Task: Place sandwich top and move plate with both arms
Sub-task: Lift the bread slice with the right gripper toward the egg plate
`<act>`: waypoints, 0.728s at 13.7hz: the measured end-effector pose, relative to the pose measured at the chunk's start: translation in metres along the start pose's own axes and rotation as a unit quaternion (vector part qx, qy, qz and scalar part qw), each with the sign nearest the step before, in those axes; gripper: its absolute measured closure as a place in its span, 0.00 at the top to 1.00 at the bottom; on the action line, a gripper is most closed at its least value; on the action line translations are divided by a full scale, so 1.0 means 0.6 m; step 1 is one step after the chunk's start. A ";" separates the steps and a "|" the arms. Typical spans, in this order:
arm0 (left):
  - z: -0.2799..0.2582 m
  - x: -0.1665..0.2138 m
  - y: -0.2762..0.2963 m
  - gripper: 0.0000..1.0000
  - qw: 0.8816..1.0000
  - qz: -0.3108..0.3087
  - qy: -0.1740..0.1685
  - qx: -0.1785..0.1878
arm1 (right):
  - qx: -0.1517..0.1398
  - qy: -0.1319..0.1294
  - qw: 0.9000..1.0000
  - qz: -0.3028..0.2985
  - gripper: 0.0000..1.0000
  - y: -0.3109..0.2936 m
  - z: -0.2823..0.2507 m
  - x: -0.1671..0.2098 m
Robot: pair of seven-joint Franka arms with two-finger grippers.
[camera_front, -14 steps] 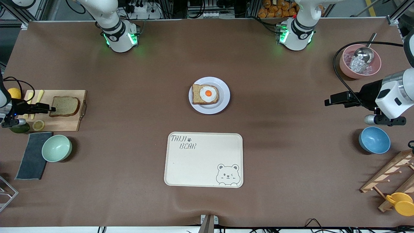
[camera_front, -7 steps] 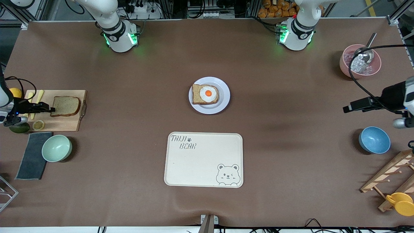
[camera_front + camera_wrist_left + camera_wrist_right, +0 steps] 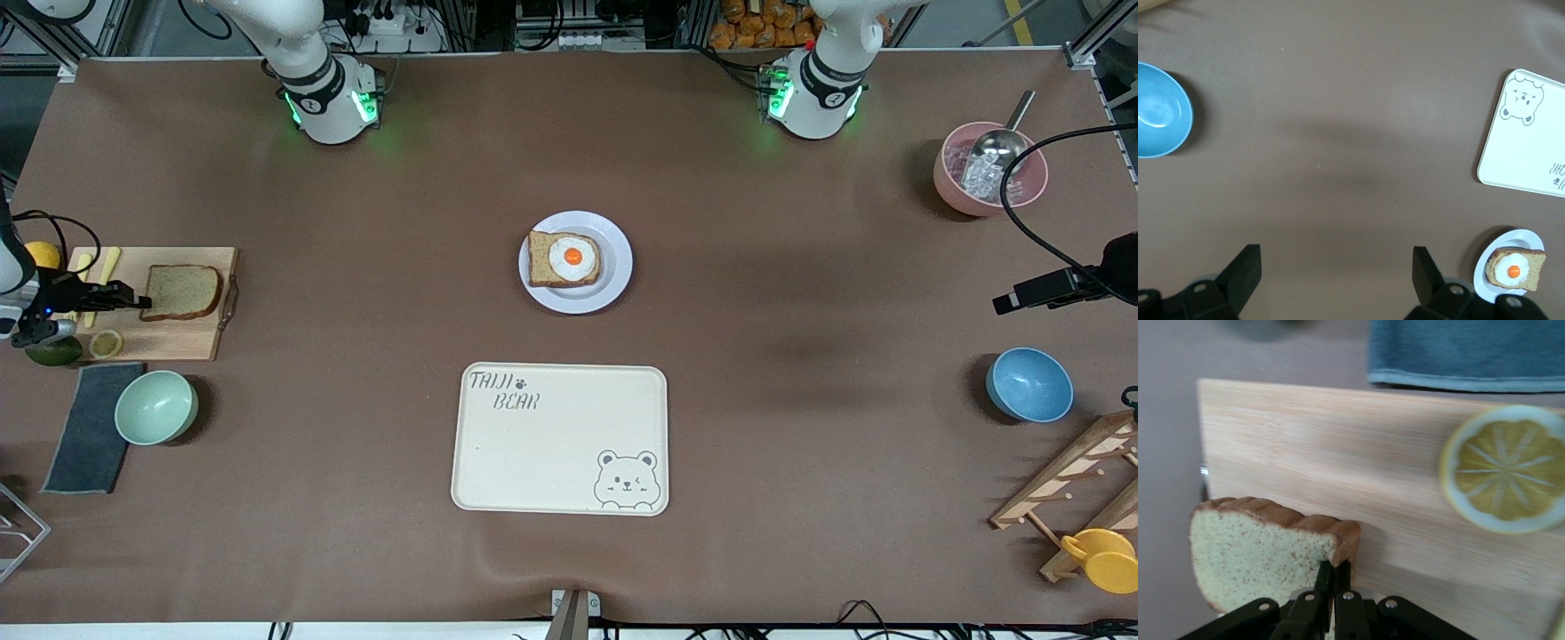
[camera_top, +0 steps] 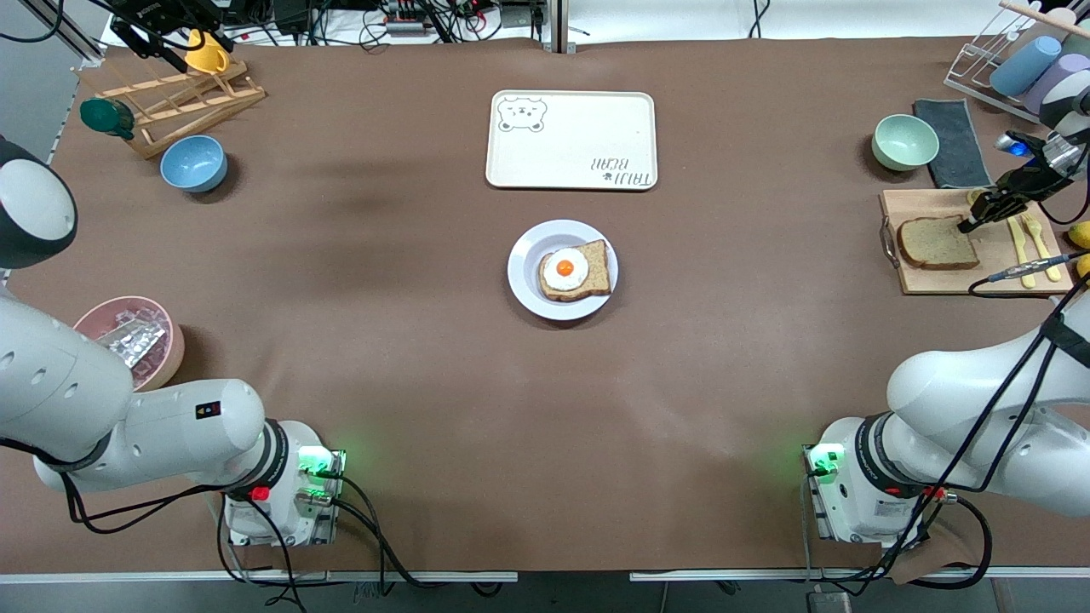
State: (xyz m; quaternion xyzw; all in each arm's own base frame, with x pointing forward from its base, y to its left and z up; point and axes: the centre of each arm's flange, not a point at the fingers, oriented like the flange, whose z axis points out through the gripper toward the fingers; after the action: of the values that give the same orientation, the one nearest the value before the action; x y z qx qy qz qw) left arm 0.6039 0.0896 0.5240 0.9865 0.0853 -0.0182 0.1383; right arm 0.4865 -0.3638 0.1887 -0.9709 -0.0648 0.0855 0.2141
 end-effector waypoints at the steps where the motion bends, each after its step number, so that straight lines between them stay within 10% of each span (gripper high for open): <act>1: -0.001 0.003 0.000 1.00 1.000 0.000 0.007 0.001 | 0.018 -0.001 1.000 -0.001 0.04 -0.012 0.003 0.006; 10: 0.035 0.017 0.044 1.00 0.998 -0.011 0.003 -0.063 | 0.158 -0.061 0.986 0.008 0.04 -0.225 0.024 0.138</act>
State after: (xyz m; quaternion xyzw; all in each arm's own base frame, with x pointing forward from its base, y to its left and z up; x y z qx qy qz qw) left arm 0.6182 0.0603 0.5104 0.9750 0.0977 -0.0114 0.1992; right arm 0.5529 -0.2231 0.2221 -0.9184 -0.0555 0.1557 0.3594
